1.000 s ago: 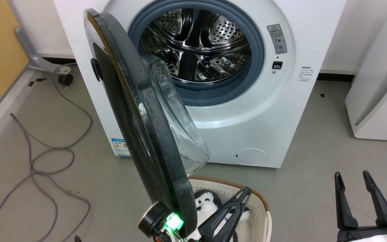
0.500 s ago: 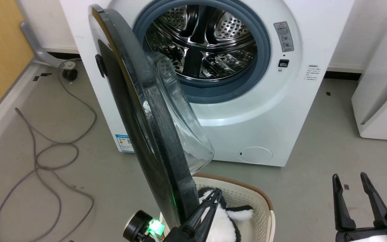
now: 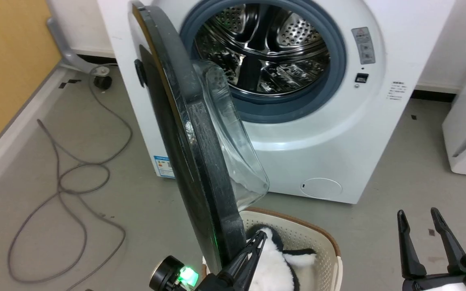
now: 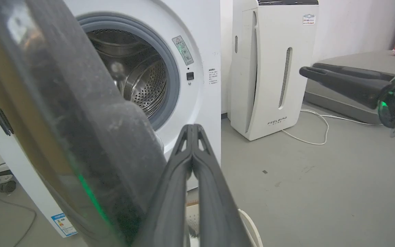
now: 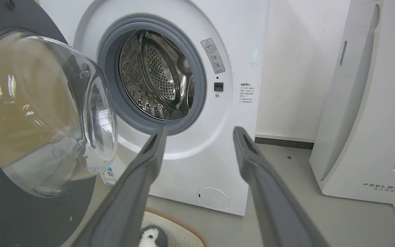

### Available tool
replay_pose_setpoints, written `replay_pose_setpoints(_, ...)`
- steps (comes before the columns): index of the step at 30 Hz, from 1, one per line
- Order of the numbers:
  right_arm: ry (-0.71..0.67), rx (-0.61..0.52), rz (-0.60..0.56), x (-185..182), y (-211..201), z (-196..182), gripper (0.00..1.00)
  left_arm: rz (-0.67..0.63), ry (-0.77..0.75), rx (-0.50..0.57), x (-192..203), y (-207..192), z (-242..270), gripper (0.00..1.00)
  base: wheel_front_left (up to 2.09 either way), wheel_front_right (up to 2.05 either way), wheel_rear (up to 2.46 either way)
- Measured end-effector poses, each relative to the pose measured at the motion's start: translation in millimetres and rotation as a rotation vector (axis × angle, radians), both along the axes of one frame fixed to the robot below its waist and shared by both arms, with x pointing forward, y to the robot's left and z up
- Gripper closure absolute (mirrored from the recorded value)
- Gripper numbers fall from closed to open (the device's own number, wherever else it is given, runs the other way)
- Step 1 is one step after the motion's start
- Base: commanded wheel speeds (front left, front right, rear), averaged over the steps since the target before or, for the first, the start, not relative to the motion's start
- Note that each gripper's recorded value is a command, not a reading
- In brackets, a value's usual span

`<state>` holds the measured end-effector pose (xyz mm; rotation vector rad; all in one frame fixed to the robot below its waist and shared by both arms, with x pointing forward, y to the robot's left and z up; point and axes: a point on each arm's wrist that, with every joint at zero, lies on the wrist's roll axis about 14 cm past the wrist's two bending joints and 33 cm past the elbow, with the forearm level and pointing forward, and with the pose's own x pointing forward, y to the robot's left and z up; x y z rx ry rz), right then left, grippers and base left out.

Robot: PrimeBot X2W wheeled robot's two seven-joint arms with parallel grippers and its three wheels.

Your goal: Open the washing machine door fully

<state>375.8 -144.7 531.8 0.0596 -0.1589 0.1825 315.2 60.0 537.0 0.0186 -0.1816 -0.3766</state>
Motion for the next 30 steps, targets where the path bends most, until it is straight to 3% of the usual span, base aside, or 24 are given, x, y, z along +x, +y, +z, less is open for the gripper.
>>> replay_pose_setpoints(12,0.007,0.000,0.075,12,26,-2,0.00,0.063,0.014,-0.009,-8,17,-3,1.00,0.00,0.00,0.00)
replay_pose_setpoints(30,0.032,0.008,0.298,33,107,-12,0.00,0.275,0.026,-0.012,-28,72,-5,1.00,0.00,0.00,0.00)
